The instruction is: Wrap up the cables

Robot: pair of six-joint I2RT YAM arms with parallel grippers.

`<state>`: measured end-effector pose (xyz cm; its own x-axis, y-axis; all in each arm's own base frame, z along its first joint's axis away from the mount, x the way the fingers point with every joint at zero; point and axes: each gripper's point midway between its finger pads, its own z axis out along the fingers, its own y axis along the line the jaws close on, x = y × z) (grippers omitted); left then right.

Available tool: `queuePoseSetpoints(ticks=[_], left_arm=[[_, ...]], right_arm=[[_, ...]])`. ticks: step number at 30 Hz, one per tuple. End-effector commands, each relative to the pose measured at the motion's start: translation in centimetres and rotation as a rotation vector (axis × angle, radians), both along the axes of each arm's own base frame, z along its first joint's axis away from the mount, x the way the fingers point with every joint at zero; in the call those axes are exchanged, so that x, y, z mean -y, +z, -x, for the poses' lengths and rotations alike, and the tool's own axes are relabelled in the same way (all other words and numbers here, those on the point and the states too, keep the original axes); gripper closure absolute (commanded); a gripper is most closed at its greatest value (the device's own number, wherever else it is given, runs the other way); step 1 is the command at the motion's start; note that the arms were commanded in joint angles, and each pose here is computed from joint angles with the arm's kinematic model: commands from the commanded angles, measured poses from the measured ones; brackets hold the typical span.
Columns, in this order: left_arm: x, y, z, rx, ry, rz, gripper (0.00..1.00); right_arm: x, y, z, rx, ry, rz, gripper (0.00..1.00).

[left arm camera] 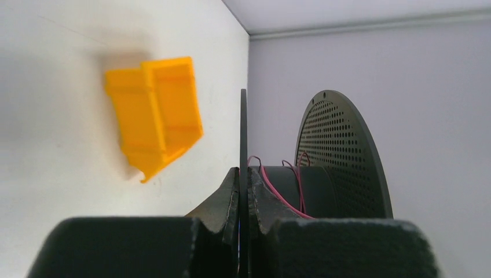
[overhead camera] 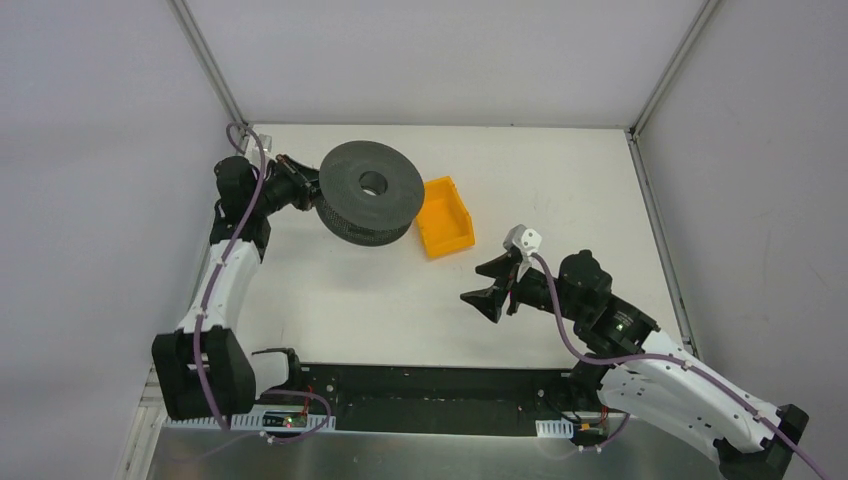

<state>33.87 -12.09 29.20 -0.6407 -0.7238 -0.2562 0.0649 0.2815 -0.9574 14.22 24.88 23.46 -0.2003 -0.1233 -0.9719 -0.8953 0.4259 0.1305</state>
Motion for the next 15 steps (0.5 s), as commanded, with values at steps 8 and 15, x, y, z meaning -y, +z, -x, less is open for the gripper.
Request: queuePoseSetpoints(ticks=[8, 15], left_arm=[[-4.2, -6.7, -6.4, -0.161, 0.022, -0.048, 1.00], [-5.4, -12.2, -9.4, -0.266, 0.011, -0.103, 1.00]], right_arm=[[0.9, 1.4, -2.4, -0.048, -0.186, -0.086, 0.01], [1.4, 0.8, -2.9, -0.030, -0.219, -0.061, 0.01]])
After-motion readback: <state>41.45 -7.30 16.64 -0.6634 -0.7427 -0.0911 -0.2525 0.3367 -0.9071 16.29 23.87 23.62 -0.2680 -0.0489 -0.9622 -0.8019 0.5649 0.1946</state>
